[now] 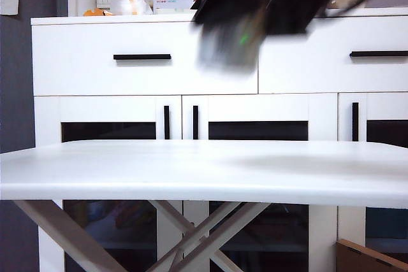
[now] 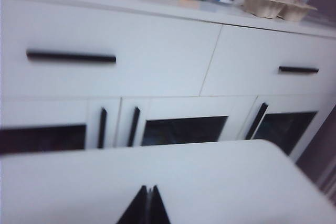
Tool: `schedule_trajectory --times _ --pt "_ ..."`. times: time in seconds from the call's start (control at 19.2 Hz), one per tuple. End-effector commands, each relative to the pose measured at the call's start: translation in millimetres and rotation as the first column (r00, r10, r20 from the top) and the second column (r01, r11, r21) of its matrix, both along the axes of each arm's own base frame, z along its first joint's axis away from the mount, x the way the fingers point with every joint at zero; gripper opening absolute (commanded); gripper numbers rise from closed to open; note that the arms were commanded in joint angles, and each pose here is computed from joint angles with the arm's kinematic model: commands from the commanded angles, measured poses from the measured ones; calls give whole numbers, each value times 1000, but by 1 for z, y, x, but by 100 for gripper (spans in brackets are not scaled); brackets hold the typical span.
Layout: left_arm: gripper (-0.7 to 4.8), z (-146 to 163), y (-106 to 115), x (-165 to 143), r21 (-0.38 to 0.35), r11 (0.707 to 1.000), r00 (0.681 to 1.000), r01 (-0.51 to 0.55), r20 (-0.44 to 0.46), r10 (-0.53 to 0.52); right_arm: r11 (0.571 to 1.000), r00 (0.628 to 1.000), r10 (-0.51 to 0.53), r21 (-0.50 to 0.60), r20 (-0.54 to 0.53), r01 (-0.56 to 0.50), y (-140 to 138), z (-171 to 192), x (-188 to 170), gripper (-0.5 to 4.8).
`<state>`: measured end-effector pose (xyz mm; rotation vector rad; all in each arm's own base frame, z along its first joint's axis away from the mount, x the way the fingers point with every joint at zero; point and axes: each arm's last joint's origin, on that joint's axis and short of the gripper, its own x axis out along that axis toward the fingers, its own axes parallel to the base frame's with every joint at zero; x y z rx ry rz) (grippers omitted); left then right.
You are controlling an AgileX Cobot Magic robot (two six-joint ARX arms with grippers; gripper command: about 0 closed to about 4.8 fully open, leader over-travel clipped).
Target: Pick up a can of beer from the white table, open the left drawer, place the beer inside the drawer, and finally close the drawer.
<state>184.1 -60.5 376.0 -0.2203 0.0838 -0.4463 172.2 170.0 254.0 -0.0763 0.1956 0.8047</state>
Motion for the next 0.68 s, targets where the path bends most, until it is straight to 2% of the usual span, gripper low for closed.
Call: schedule_trajectory --times 0.05,0.16,0.31,0.42,0.52,0.68 --pt "-5 2 -5 13 -182 982 999 48 -16 -52 995 994 -89 55 65 85 -14 35 -11 144" --pt "-5 2 -10 29 -306 950 997 63 -13 -70 993 991 -106 69 81 100 -20 55 -17 144" --pt "-6 -1 -16 48 -440 893 995 93 -1 -104 989 987 -109 110 115 97 -22 71 -19 144" --pt "-5 -8 -21 64 -538 838 992 92 -24 -125 988 986 -111 118 122 97 -23 79 -19 144" --pt "-5 -17 -25 79 -645 760 986 74 -66 -153 989 987 -114 111 116 101 -23 87 -20 144" --pt "-6 -28 -29 96 -720 693 988 27 -84 -126 989 987 -113 109 114 101 -26 99 -22 144"
